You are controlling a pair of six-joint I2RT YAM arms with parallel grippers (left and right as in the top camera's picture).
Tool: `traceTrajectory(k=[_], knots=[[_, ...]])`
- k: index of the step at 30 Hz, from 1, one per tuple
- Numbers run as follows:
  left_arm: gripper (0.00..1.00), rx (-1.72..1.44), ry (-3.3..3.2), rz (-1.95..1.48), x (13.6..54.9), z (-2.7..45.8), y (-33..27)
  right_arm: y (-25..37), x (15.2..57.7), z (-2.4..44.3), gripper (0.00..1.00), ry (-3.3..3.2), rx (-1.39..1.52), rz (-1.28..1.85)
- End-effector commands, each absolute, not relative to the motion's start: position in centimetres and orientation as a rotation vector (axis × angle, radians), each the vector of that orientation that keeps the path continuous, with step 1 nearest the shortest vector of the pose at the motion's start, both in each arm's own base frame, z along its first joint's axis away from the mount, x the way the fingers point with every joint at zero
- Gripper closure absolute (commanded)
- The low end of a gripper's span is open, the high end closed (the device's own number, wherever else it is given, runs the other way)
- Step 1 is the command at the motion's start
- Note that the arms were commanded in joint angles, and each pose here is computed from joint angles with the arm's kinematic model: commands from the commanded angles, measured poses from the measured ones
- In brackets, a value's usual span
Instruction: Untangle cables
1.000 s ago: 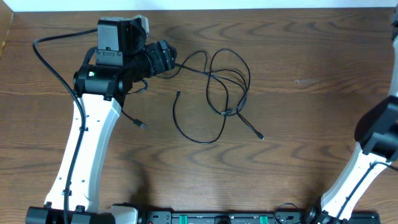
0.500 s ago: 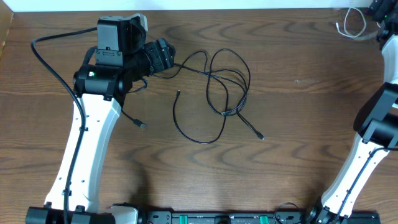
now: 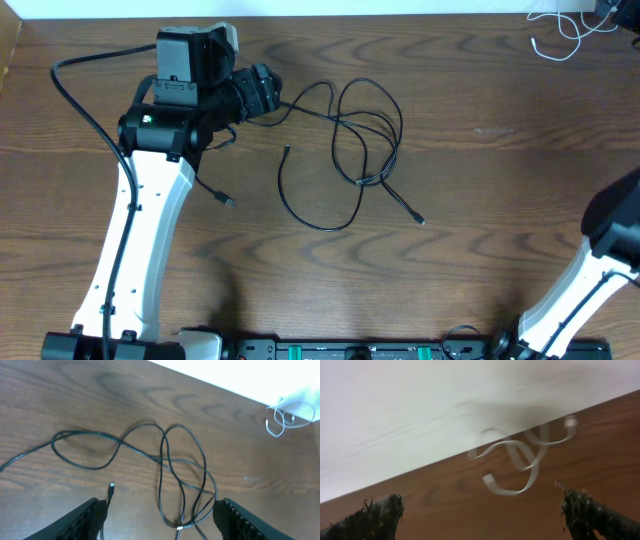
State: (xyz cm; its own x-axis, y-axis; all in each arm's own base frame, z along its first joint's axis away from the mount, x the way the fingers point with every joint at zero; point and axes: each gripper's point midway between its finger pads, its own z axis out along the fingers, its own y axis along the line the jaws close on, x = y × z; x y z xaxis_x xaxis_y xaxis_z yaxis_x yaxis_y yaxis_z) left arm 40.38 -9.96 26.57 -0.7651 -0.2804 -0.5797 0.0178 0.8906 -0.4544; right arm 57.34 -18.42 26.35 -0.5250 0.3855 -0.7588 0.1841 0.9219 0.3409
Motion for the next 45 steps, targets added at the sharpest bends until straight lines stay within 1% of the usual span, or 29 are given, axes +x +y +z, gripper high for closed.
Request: traceTrajectory(k=[1,4,7,11,16,21,24,27,28,32,35,41,42,43,45], knots=[[0.27,-0.121,2.381,-0.540,40.2,27.0,-9.8,-13.1,54.9,30.7,0.01,2.131,0.298,0.475],[0.27,-0.075,2.415,-0.516,39.6,26.4,-9.7,-9.4,53.2,30.5,0.01,2.210,0.276,0.570],[0.27,-0.064,2.440,-0.509,39.1,25.9,-9.7,-6.3,51.9,28.7,0.01,2.316,0.243,0.634],[0.27,-0.061,2.470,-0.510,38.6,25.2,-9.9,-2.3,50.1,26.1,0.01,2.453,0.123,0.670],[0.27,-0.008,2.520,-0.532,37.8,23.4,-11.7,0.0,49.1,23.0,0.01,2.590,0.134,0.573],[0.27,0.084,2.566,-0.557,37.6,21.2,-14.8,2.7,48.1,20.3,0.01,2.679,0.091,0.569],[0.27,0.122,2.567,-0.585,38.6,19.8,-17.2,3.3,47.7,19.3,0.01,2.711,0.084,0.558],[0.27,0.051,2.581,-0.636,39.8,18.0,-19.4,3.3,47.4,18.9,0.01,2.726,0.089,0.563],[0.24,0.017,2.589,-0.654,40.2,17.3,-20.1,3.3,47.3,18.8,0.01,2.730,0.090,0.564],[0.18,-0.158,2.624,-0.719,41.9,13.9,-22.2,3.3,47.2,18.7,0.01,2.738,0.092,0.565],[0.16,-0.291,2.656,-0.744,42.8,11.2,-23.0,3.3,47.2,18.7,0.01,2.738,0.092,0.565],[0.15,-0.386,2.604,-0.799,45.7,8.0,-24.2,3.3,47.1,18.7,0.01,2.740,0.093,0.566],[0.21,-0.387,2.597,-0.804,46.0,7.7,-24.3,3.3,47.1,18.6,0.01,2.740,0.093,0.566],[0.30,-0.385,2.594,-0.805,46.1,7.5,-24.3,3.3,47.1,18.6,0.01,2.742,0.093,0.567],[0.62,-0.379,2.592,-0.795,46.2,7.5,-24.2,3.4,47.0,18.4,0.01,2.748,0.094,0.569]])
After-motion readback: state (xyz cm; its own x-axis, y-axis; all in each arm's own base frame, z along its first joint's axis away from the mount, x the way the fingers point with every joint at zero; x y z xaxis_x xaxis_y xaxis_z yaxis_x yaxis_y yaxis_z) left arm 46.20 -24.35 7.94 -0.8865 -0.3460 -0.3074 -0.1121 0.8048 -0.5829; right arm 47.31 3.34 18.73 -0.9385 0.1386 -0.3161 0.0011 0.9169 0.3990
